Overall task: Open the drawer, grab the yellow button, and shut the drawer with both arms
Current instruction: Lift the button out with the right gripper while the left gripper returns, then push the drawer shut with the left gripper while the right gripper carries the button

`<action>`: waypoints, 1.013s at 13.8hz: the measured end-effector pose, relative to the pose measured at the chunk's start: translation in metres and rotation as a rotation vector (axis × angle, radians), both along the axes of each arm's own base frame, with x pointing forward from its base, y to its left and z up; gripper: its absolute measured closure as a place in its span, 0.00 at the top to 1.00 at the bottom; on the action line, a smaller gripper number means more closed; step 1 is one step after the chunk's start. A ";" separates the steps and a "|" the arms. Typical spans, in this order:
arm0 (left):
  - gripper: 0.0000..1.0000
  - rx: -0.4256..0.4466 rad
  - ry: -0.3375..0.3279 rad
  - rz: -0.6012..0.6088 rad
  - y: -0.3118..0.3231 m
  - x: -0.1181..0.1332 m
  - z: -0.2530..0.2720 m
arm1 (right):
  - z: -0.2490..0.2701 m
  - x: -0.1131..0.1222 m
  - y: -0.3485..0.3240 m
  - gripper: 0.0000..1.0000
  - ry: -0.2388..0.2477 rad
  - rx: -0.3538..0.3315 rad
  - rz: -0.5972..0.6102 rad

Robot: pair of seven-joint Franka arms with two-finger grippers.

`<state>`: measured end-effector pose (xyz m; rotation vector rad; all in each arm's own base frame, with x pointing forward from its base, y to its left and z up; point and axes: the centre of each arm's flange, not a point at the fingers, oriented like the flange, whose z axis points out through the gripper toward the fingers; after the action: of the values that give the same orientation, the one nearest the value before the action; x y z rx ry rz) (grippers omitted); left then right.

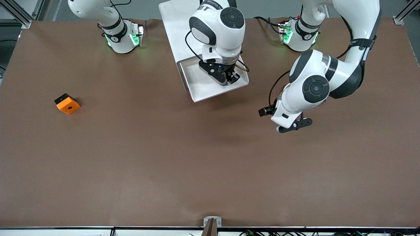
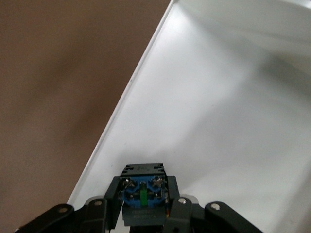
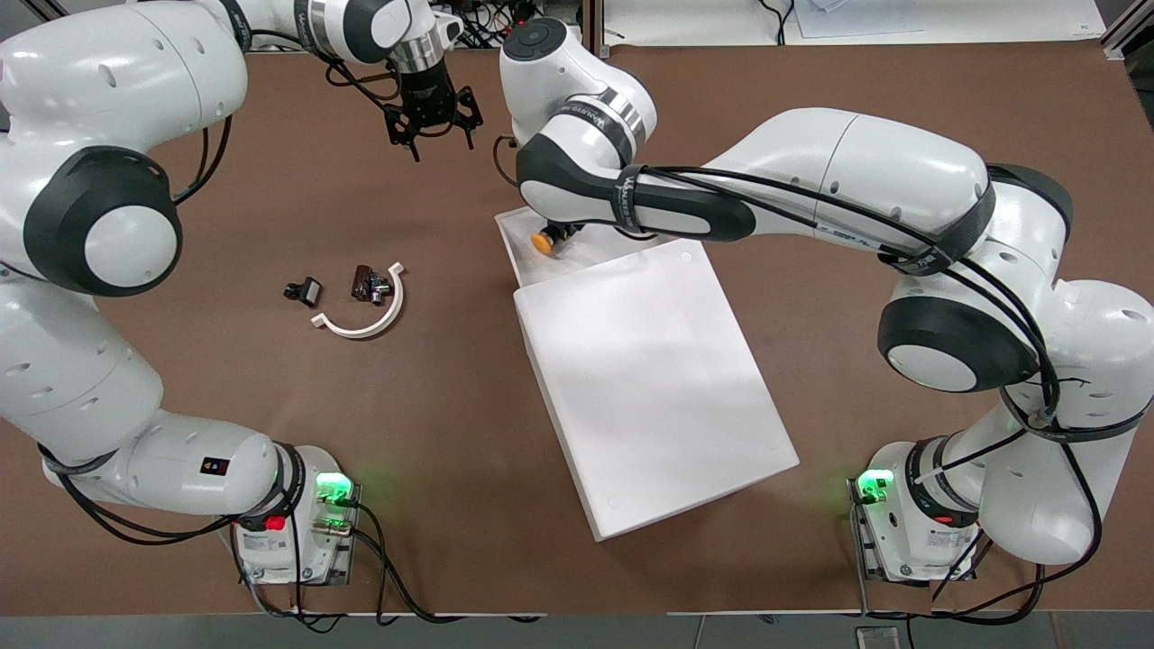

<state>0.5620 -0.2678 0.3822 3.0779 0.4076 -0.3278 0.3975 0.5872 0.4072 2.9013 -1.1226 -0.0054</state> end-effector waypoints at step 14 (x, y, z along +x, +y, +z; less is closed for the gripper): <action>1.00 -0.033 0.050 0.071 -0.049 -0.037 -0.013 | 0.116 0.123 -0.136 0.41 0.019 0.029 0.209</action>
<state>0.5247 -0.3165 0.3690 3.0198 0.5058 -0.4063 0.5204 0.4511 0.5230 3.0211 -0.8188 -0.0442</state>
